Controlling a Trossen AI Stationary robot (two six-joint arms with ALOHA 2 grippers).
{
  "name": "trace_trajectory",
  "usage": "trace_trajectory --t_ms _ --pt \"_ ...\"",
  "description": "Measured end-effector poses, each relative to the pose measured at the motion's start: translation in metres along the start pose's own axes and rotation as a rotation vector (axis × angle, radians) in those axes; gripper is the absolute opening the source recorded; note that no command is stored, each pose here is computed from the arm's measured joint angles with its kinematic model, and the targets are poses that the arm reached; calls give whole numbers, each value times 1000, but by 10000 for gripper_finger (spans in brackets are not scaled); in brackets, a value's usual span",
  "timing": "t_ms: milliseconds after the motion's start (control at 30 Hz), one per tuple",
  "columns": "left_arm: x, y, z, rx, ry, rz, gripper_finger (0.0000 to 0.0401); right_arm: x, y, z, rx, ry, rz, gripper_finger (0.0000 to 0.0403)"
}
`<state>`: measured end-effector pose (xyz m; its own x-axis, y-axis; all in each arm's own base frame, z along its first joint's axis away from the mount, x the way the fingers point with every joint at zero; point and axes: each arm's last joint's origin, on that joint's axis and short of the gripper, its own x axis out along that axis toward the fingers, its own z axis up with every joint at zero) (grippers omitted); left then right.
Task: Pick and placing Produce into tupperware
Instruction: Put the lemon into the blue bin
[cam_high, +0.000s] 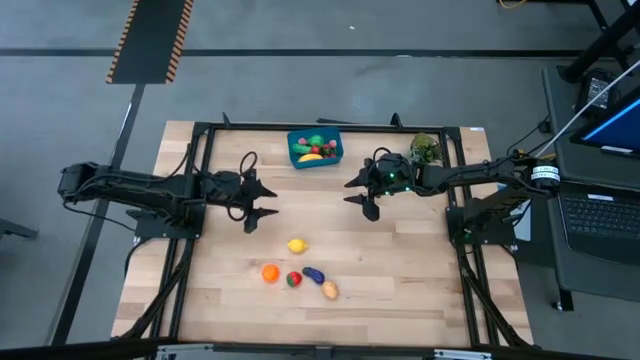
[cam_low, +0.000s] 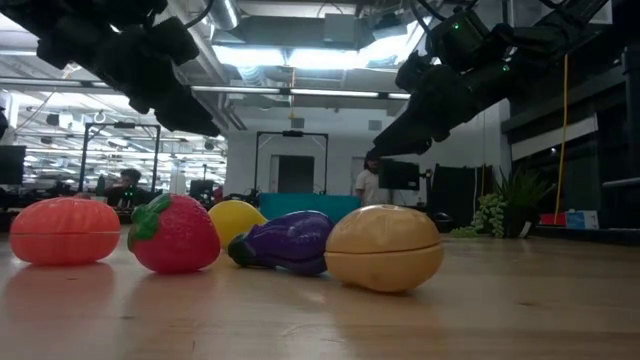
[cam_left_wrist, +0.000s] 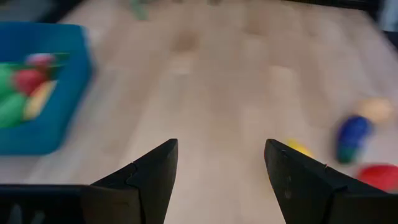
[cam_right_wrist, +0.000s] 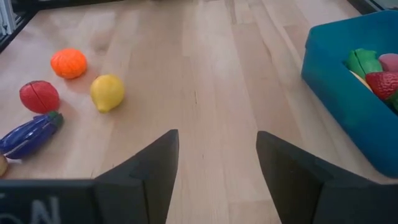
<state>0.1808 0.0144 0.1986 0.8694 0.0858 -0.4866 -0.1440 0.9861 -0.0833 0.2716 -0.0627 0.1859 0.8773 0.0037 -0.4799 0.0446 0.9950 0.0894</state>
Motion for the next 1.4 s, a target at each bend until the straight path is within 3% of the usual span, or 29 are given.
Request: trace_trajectory --t_ms 100,233,800,1067,1267,1400 --pt "0 1 0 35 -4 52 235 0 0 0 27 0 0 218" --pt "0 -2 0 97 -9 45 237 0 0 0 45 1 0 218" --pt "0 -6 4 97 -48 29 237 0 0 -1 46 7 0 218" --pt "0 -7 4 48 -48 23 287 0 0 -1 46 7 0 218" --pt "-1 -11 3 58 -50 12 341 0 0 -1 46 7 0 218" --pt "-1 -16 7 68 -78 -20 356 0 0 -1 45 6 0 218"
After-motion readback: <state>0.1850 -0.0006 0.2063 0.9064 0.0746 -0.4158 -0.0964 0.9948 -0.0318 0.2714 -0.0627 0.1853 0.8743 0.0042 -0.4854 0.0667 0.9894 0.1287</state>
